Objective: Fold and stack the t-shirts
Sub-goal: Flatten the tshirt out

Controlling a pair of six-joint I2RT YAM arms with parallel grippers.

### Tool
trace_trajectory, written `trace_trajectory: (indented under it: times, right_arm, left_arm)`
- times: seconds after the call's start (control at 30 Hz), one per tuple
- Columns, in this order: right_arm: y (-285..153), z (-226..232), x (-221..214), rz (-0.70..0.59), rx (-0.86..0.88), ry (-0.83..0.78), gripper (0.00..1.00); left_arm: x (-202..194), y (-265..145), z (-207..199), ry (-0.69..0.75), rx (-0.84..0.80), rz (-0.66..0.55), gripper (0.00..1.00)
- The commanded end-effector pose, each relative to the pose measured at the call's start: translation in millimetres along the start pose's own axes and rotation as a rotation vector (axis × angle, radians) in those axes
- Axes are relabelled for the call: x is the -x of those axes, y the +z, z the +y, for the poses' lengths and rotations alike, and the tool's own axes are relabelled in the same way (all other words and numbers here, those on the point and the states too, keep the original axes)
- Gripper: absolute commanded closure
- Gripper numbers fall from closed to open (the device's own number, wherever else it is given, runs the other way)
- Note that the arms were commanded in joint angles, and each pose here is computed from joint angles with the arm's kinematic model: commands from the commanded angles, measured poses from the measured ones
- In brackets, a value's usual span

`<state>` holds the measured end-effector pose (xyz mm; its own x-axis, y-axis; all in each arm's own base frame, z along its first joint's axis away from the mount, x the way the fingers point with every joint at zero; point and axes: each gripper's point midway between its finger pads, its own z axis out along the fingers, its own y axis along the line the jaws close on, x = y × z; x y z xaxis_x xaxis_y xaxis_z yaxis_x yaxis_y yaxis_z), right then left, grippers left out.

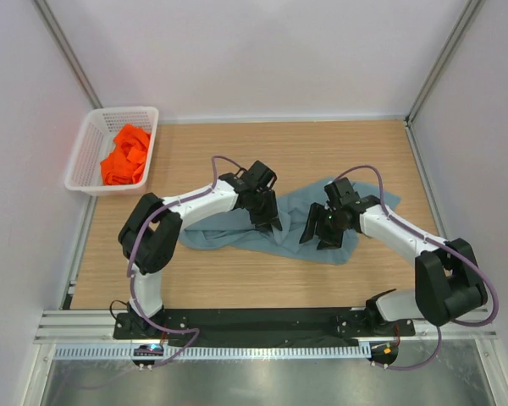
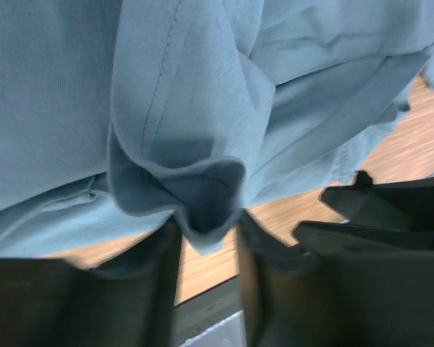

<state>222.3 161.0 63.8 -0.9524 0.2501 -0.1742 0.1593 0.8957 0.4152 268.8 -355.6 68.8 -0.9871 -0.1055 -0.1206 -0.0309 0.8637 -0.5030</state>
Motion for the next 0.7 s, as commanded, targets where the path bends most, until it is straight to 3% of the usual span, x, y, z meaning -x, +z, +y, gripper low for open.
trace_trajectory:
  times: [0.0,0.03,0.13,0.3,0.4,0.67]
  right_arm:
    - [9.3,13.2,7.4,-0.016,0.062,0.006,0.36]
    - [11.3,13.0,8.2,-0.016,0.063,0.007,0.37]
    - [19.7,13.4,10.7,-0.004,0.062,0.008,0.37]
    - [24.8,20.5,19.3,-0.005,0.071,0.012,0.47]
    - [24.1,21.4,22.8,-0.012,0.063,0.017,0.48]
    - [24.2,20.9,23.5,-0.011,0.056,0.035,0.47]
  left_arm:
    - [14.7,-6.5,-16.6,0.021,-0.057,-0.022,0.72]
    - [19.1,-9.0,-16.7,0.020,-0.058,-0.030,0.83]
    - [38.0,-26.9,-10.3,0.031,-0.024,-0.085,1.00]
    - [113.8,-82.9,-15.2,0.089,-0.029,-0.302,1.00]
    - [148.6,-104.8,-16.6,0.109,-0.039,-0.386,1.00]
    - [200.9,-149.7,-25.2,0.174,-0.058,-0.536,1.00]
